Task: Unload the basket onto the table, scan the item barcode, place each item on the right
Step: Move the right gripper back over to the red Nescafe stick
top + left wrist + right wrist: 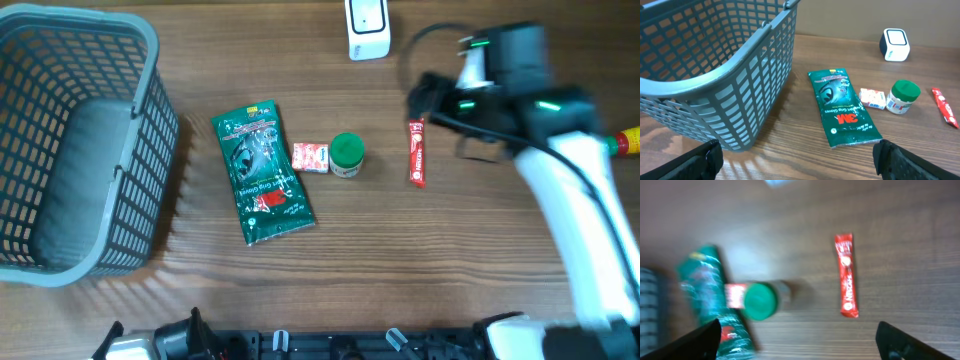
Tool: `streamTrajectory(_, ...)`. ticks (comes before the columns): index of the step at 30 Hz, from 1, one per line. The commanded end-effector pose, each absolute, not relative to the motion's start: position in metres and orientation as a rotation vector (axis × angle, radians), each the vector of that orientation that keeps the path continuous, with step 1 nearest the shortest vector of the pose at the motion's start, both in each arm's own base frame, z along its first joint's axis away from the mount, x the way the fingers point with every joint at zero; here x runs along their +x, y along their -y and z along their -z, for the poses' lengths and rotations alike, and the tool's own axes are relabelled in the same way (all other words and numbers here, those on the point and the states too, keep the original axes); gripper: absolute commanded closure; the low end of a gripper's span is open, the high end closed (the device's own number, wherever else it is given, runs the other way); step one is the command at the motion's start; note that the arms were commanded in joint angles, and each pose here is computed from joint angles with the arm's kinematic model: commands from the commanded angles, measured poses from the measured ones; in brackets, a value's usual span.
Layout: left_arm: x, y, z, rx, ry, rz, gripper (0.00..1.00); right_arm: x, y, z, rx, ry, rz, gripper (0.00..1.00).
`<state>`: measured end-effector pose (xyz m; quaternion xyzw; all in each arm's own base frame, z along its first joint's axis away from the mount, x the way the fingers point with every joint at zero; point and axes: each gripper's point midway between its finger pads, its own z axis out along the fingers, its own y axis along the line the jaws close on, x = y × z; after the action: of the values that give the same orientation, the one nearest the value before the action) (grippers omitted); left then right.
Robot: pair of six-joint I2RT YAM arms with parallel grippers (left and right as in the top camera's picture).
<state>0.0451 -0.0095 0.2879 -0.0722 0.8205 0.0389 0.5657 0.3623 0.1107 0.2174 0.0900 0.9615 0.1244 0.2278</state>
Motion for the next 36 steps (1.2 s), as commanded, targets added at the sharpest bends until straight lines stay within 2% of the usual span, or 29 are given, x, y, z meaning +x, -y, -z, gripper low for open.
streamTrajectory(1,0.045,0.012,-0.288,-0.166,-1.922,-0.082,0.00,0.378,-0.097,-0.149,0.207,-2.743,0.044,0.12)
streamTrajectory(4,0.045,0.012,-0.288,-0.166,-1.922,-0.082,0.00,0.390,-0.086,-0.099,0.199,-2.802,0.254,0.12)
streamTrajectory(7,0.045,0.012,-0.288,-0.166,-1.922,-0.082,0.00,0.393,-0.088,-0.061,0.197,-2.864,0.294,0.12)
streamTrajectory(11,0.045,0.012,-0.288,-0.166,-1.922,-0.082,0.00,0.393,-0.090,-0.026,0.159,-2.919,0.346,0.18)
streamTrajectory(14,0.045,0.012,-0.288,-0.166,-1.922,-0.082,0.00,0.391,-0.087,-0.014,0.154,-2.942,0.385,0.41)
streamTrajectory(17,0.045,0.012,-0.288,-0.166,-1.922,-0.082,0.00,0.390,-0.087,-0.005,0.151,-2.954,0.397,0.46)
streamTrajectory(23,0.045,0.012,-0.288,-0.166,-1.922,-0.082,0.00,0.382,-0.076,0.021,0.140,-2.966,0.485,0.47)
streamTrajectory(26,0.045,0.012,-0.288,-0.166,-1.922,-0.082,0.01,0.380,-0.070,0.031,0.137,-2.956,0.533,0.58)
streamTrajectory(28,0.045,0.012,-0.288,-0.166,-1.922,-0.082,0.00,0.377,-0.067,0.034,0.135,-2.958,0.557,0.74)
streamTrajectory(29,0.045,0.012,-0.288,-0.166,-1.922,-0.082,0.00,0.375,-0.066,0.035,0.134,-2.961,0.560,0.78)
streamTrajectory(31,0.045,0.012,-0.288,-0.166,-1.922,-0.082,0.00,0.370,-0.065,0.036,0.135,-2.983,0.563,0.92)
streamTrajectory(32,0.045,0.012,-0.288,-0.166,-1.922,-0.082,0.00,0.367,-0.065,0.036,0.136,-3.001,0.553,0.96)
streamTrajectory(35,0.045,0.012,-0.288,-0.166,-1.922,-0.082,0.00,0.359,-0.076,0.040,0.131,-3.074,0.442,0.96)
streamTrajectory(36,0.045,0.012,-0.288,-0.166,-1.922,-0.082,0.00,0.359,-0.090,0.040,0.060,-3.117,0.306,0.96)
